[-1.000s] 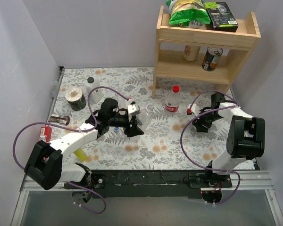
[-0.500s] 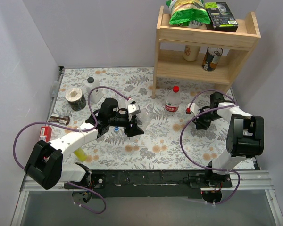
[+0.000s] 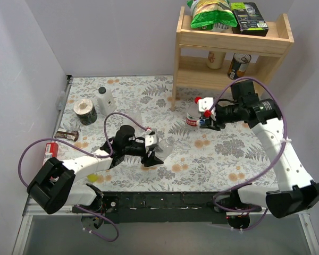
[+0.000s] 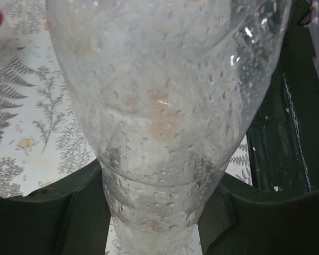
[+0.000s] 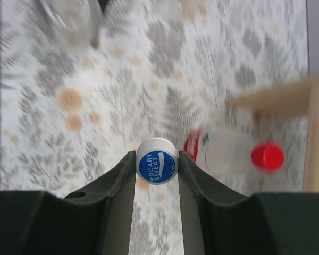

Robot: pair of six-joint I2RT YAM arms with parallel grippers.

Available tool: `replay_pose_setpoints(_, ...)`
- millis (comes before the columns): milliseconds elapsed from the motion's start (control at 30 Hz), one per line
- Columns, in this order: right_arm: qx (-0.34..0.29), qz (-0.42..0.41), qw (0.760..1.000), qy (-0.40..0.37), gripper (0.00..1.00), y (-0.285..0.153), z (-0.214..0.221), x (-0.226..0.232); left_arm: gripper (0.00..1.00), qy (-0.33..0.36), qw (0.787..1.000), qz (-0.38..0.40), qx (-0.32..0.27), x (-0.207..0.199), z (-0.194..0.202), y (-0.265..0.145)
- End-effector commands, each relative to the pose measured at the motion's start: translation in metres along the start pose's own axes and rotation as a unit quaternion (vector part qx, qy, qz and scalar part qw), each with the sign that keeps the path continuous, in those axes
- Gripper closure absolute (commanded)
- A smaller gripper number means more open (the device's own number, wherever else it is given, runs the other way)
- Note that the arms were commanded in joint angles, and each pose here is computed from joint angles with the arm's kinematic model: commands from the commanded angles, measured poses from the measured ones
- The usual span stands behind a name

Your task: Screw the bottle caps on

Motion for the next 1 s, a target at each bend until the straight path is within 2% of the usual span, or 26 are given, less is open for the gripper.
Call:
replay_pose_setpoints(0, -0.047, -0.106, 0.993, 0.019, 0.66, 0.001, -0.063, 0.066, 1.00, 0.099, 0.993, 0.007, -0.059, -0.006, -0.022, 0.008)
replay_pose_setpoints(33, -0.052, -0.126, 0.991, -0.007, 0.66, 0.004, -0.078, 0.077, 1.00, 0.099, 0.993, 0.005, -0.058, -0.009, -0.019, 0.008)
replay_pose_setpoints(267, -0.041, -0.189, 0.976, -0.096, 0.66, 0.035, -0.109, 0.104, 1.00, 0.122, 0.990, 0.026, -0.073, -0.030, -0.024, 0.017)
replay_pose_setpoints(467, -0.019, -0.236, 0.961, -0.146, 0.66, 0.045, -0.114, 0.125, 1.00, 0.123, 0.989, 0.023, -0.082, -0.033, -0.029, 0.017)
replay_pose_setpoints(667, -0.012, -0.246, 0.956, -0.161, 0.66, 0.043, -0.119, 0.129, 1.00, 0.109, 0.991, 0.007, -0.077, -0.031, -0.026, 0.015)
replay_pose_setpoints(967, -0.007, -0.233, 0.962, -0.144, 0.67, 0.043, -0.125, 0.125, 1.00, 0.094, 0.994, -0.006, -0.062, -0.033, -0.015, 0.010)
Point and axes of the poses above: each gripper's point midway between its finger pads, its own y axis out along the fingers, its own x axis along the line the jaws close on, z = x × y, the point moved 2 cm from there along -y, back along the fingers, and after that the axes turned 8 degrees about y, right-handed, at the moved point
